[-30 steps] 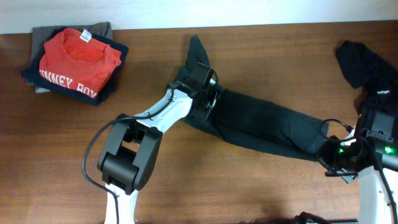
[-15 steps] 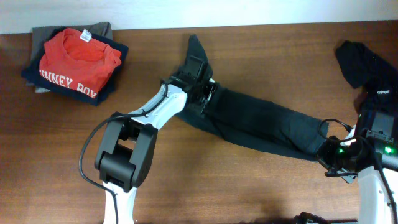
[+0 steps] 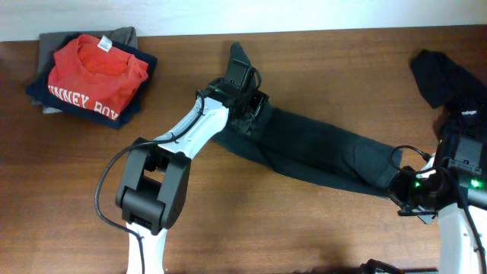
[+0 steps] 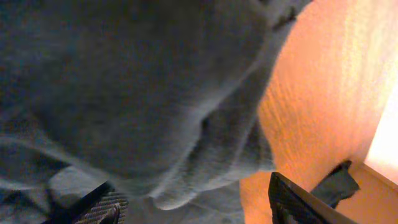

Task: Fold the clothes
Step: 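Grasp the garment's left end with the left gripper, right gripper holding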

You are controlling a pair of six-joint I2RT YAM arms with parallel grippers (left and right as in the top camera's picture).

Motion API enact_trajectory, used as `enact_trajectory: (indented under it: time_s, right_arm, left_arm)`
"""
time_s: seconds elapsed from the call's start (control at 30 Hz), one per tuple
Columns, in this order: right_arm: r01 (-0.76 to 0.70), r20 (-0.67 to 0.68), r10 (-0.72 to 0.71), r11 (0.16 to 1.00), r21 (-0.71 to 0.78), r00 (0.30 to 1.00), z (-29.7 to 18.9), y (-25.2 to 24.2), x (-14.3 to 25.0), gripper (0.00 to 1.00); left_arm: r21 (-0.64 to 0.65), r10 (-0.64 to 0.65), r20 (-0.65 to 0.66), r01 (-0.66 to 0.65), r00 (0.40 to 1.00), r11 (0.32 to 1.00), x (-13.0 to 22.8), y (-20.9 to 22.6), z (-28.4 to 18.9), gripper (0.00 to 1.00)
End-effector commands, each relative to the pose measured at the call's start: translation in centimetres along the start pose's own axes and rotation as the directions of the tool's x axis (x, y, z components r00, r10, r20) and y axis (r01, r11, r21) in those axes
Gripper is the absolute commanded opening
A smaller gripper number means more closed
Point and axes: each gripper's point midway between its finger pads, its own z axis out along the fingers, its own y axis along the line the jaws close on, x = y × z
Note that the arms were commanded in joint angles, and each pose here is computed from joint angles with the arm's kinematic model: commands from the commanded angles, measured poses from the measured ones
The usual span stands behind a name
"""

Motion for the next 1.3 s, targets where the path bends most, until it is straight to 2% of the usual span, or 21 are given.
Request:
enact_trajectory:
  time_s: [0.0, 0.23, 0.3, 0.4, 0.5, 0.63, 0.7, 0.73, 0.77, 0.9, 1.03, 1.27]
  right_arm:
    - [0.017, 0.023, -0.017, 1.000, -0.005, 1.000, -0.5, 0.3, -0.5, 0.04]
    - [0.017, 0.022, -0.017, 1.000, -0.004, 1.000, -0.5, 0.3, -0.5, 0.04]
    - [0.017, 0.021, -0.017, 1.000, -0.004, 1.000, -0.5, 0.3, -0.5, 0.04]
    - [0.016, 0.019, -0.016, 1.000, -0.003, 1.000, -0.5, 0.2, -0.4, 0.04]
    - [0.016, 0.020, -0.016, 1.000, -0.003, 1.000, -0.5, 0.2, -0.5, 0.04]
    - [0.016, 0.020, -0.016, 1.000, -0.003, 1.000, -0.5, 0.2, -0.5, 0.04]
    - [0.017, 0.020, -0.016, 1.000, -0.003, 1.000, -0.5, 0.2, -0.5, 0.04]
    - [0.017, 0.020, -0.016, 1.000, -0.003, 1.000, -0.5, 0.3, -0.5, 0.04]
    - [0.017, 0.020, -0.016, 1.000, -0.004, 1.000, -0.5, 0.3, -0.5, 0.04]
    - [0.017, 0.022, -0.017, 1.000, -0.004, 1.000, -0.5, 0.3, -0.5, 0.04]
    - [0.016, 0.019, -0.016, 1.000, -0.003, 1.000, -0.5, 0.2, -0.4, 0.04]
    - [0.013, 0.020, -0.013, 1.000, -0.004, 1.000, -0.6, 0.2, -0.4, 0.04]
  left_arm:
    - [-0.025, 0.009, 0.022, -0.009, 1.000, 1.000, -0.7, 0.5, 0.3, 0.72]
    - [-0.045, 0.006, 0.043, -0.004, 0.999, 0.999, -1.1, 1.0, 0.3, 0.71]
    - [-0.051, 0.007, 0.063, -0.003, 0.998, 0.999, -1.5, 1.1, 0.3, 0.63]
    - [-0.058, 0.003, 0.075, 0.001, 0.997, 0.998, -1.8, 1.3, 0.3, 0.60]
    - [-0.059, -0.003, 0.079, 0.008, 0.997, 0.998, -2.2, 1.4, 0.2, 0.51]
    - [-0.061, 0.019, 0.076, -0.015, 0.997, 0.998, -2.3, 1.4, 0.1, 0.36]
    - [-0.061, 0.037, 0.068, -0.033, 0.997, 0.998, -2.2, 1.4, 0.1, 0.19]
    - [-0.061, 0.040, 0.057, -0.037, 0.998, 0.997, -2.0, 1.4, 0.1, 0.04]
    - [-0.060, 0.039, 0.046, -0.036, 0.998, 0.998, -1.8, 1.4, 0.1, 0.01]
    - [-0.040, 0.050, 0.004, -0.050, 0.999, 0.998, -1.1, 0.8, 0.0, 0.01]
    - [-0.001, 0.149, 0.009, -0.149, 0.989, 0.989, -0.8, -0.6, -1.4, 0.01]
    - [0.071, 0.369, 0.108, -0.377, 0.923, 0.923, -0.1, -3.7, -9.1, 0.01]
